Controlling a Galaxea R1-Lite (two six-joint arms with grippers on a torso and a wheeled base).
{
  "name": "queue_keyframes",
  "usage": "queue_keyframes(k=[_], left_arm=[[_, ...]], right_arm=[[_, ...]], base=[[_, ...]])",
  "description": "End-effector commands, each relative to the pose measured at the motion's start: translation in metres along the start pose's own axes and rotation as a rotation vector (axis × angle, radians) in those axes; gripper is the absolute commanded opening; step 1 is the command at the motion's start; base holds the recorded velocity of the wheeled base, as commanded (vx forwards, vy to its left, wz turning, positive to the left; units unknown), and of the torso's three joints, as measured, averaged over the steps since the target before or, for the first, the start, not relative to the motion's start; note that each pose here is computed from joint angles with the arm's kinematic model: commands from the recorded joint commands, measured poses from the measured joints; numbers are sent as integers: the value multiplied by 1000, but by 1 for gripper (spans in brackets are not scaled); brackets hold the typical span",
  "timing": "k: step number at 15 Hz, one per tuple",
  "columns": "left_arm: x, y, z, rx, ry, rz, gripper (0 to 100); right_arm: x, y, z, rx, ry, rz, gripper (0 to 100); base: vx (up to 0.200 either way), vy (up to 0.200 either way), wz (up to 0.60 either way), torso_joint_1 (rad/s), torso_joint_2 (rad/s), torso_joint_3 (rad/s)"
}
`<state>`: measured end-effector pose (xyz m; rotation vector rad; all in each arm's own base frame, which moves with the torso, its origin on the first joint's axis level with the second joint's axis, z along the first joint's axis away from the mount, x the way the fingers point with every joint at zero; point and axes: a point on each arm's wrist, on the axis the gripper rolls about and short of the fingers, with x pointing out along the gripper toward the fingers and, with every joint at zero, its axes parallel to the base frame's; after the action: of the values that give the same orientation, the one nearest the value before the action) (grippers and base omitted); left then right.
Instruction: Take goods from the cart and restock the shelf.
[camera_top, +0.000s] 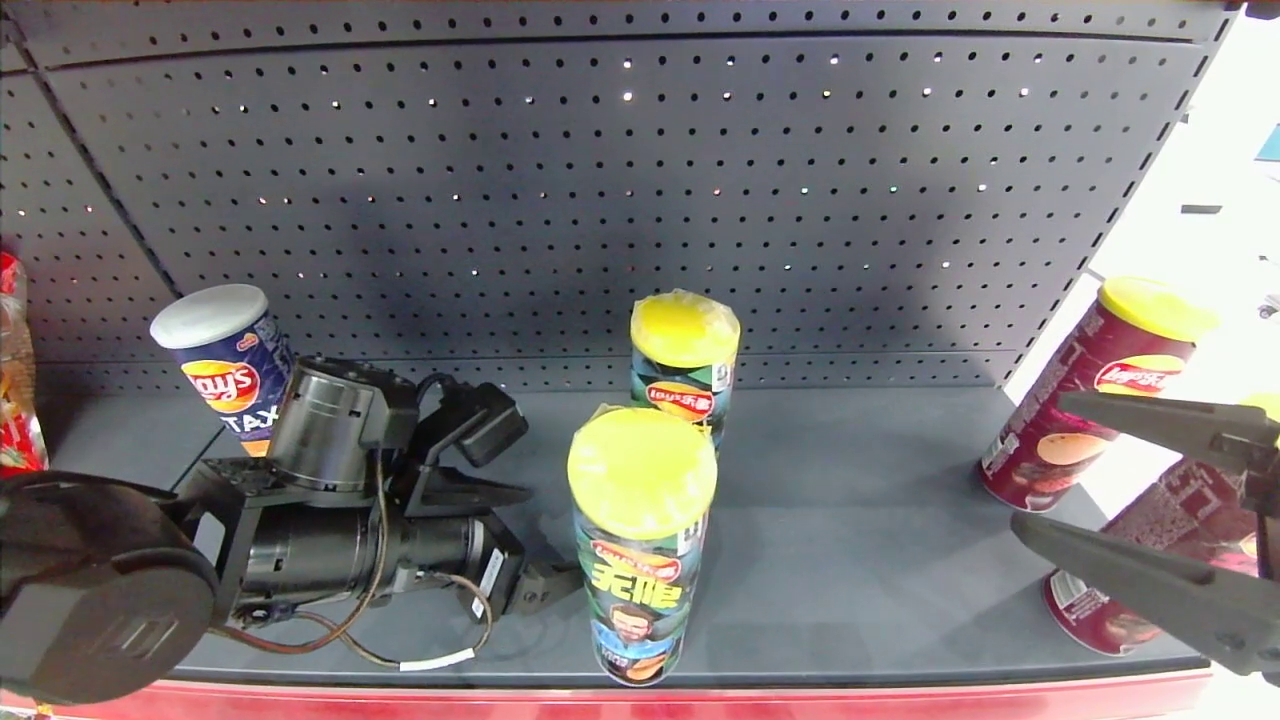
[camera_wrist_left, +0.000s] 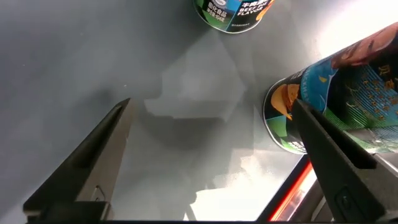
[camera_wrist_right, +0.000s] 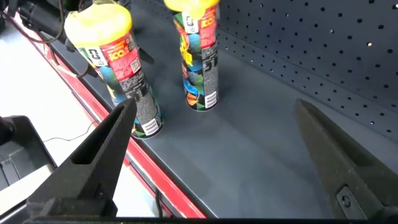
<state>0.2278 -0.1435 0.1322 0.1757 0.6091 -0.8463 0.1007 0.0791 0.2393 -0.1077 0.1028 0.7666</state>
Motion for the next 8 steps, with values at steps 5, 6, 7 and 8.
queue_keyframes(k=[5, 6, 7, 8], left_arm=[[-3, -4, -1, 5, -2, -9, 100], [-5, -5, -1, 7, -7, -7, 100], [-9, -5, -1, 7, -12, -5, 100], [-16, -5, 1, 9, -33, 12, 100]], right_arm=[[1, 0, 0, 0, 5, 0, 100], [1, 0, -2, 0, 9, 0, 100], [1, 0, -3, 1, 14, 0, 100], [0, 0, -5, 1, 17, 1, 100]], base=[[0, 0, 0, 0, 0, 0], [0, 0, 0, 0, 0, 0], [0, 0, 0, 0, 0, 0], [0, 0, 0, 0, 0, 0]])
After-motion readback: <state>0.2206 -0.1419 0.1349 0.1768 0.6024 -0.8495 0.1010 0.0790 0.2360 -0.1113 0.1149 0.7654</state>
